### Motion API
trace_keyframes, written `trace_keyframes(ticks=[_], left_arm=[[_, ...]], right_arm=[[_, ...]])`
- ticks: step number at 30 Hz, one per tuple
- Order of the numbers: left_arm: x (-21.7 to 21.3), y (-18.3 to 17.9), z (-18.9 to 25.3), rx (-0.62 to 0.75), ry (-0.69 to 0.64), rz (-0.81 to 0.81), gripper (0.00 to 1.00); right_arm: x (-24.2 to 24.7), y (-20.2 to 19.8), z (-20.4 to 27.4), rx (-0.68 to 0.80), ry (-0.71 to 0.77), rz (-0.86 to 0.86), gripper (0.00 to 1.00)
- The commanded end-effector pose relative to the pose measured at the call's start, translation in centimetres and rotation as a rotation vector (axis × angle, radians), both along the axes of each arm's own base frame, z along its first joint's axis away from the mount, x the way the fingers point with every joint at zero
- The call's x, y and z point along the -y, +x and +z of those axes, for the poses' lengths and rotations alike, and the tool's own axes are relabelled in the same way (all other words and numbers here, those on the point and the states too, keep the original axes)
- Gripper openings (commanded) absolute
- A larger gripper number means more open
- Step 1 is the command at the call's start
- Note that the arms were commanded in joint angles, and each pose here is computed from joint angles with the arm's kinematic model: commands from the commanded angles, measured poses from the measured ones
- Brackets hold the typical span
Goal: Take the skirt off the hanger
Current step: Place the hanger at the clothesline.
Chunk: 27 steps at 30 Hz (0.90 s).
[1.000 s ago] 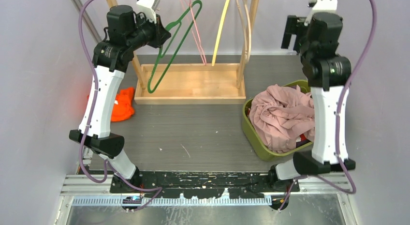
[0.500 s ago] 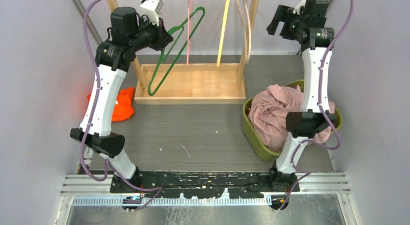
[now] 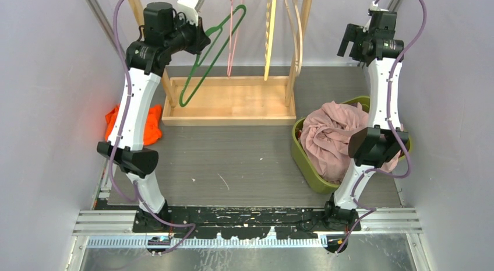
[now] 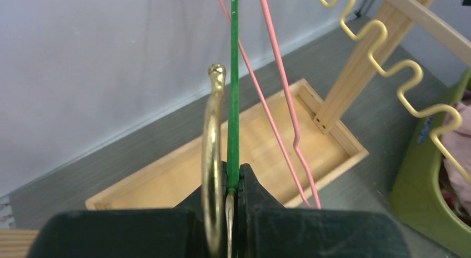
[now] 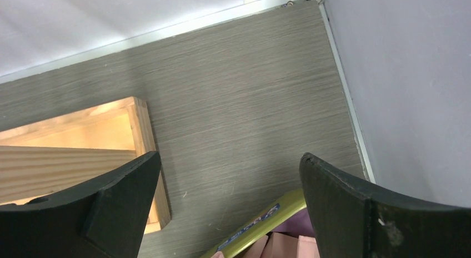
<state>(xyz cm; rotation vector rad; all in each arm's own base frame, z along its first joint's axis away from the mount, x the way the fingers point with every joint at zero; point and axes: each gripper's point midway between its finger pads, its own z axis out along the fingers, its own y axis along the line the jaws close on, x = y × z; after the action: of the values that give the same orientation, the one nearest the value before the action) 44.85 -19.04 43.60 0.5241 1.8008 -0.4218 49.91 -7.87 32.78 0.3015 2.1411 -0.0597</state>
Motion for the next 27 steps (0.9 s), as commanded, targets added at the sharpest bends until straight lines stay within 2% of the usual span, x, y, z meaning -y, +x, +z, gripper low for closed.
trace_keyframes(ticks=[1, 11, 14, 21, 27], left_arm=[[-2.0, 1.7, 2.3, 0.088, 0.049, 0.091, 0.0], [-4.8, 4.3, 3.9, 0.188, 0.135, 0.255, 0.0], [-5.4, 4.1, 4.4, 0.204, 0.147, 0.279, 0.0], [-5.6, 0.4, 5.5, 0.202, 0.141, 0.225, 0.0], [-6.8, -3.7, 8.3, 0.261, 0.119, 0.221, 0.0]], right_arm=[[-0.6, -0.7, 6.0, 0.175, -0.006, 0.003, 1.0], [-1.3, -0.3, 6.2, 0.197, 0.038, 0.015, 1.0], [-1.6, -0.2, 6.0, 0.194, 0.052, 0.024, 1.0], [-2.0, 0.1, 5.1, 0.177, 0.08, 0.033, 1.0], [-2.3, 0.0, 4.6, 0.168, 0.105, 0.038, 1.0]])
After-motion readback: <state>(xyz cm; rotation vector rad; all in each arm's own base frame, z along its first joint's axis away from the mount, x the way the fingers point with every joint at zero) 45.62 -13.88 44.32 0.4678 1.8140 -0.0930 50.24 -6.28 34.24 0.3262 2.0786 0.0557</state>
